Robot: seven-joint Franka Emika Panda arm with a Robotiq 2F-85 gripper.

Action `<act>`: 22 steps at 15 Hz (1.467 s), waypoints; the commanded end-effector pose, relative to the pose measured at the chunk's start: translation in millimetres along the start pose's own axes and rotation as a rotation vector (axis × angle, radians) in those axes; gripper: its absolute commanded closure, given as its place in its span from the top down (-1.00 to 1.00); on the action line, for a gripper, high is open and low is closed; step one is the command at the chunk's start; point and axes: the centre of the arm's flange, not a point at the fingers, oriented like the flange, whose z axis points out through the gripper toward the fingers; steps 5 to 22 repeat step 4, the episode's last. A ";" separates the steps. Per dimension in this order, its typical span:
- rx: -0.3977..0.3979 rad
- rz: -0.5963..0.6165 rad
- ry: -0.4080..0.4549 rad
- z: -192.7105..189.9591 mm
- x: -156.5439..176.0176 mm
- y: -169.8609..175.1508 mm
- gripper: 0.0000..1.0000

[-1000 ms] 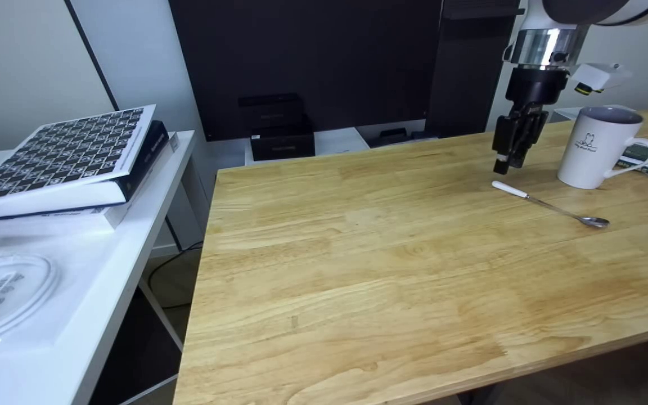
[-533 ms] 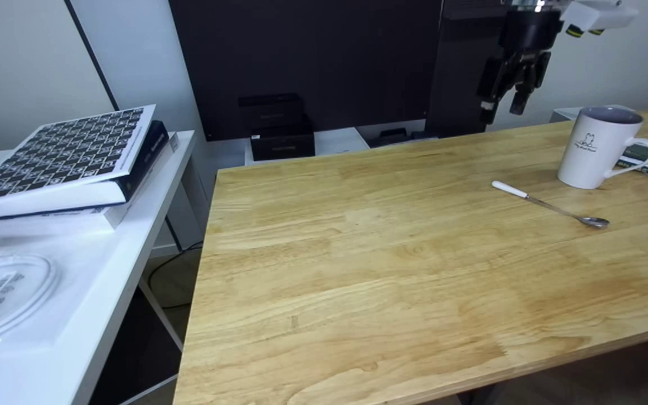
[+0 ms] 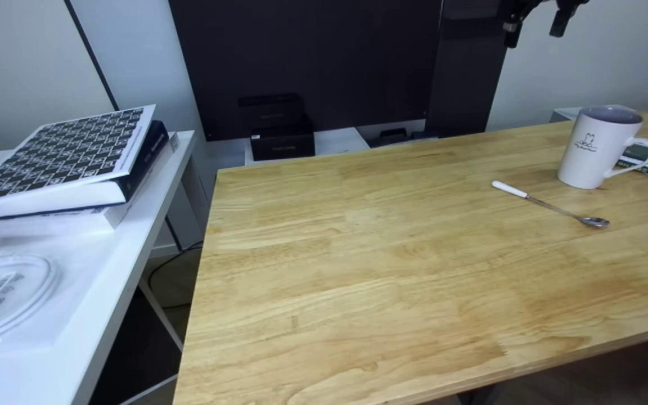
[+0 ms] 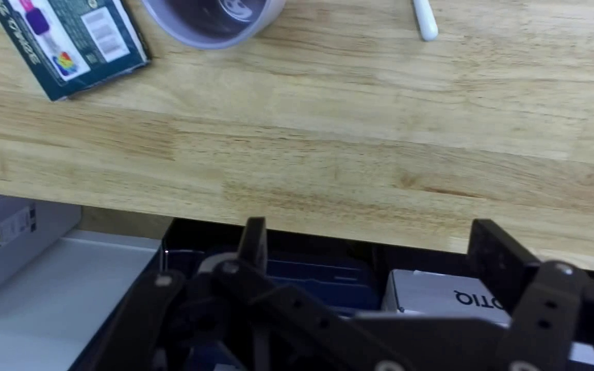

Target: Remove the spoon from the white mug then put it on the table

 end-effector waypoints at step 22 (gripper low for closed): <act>-0.003 0.028 -0.006 -14.3 0.1 12.8 1.00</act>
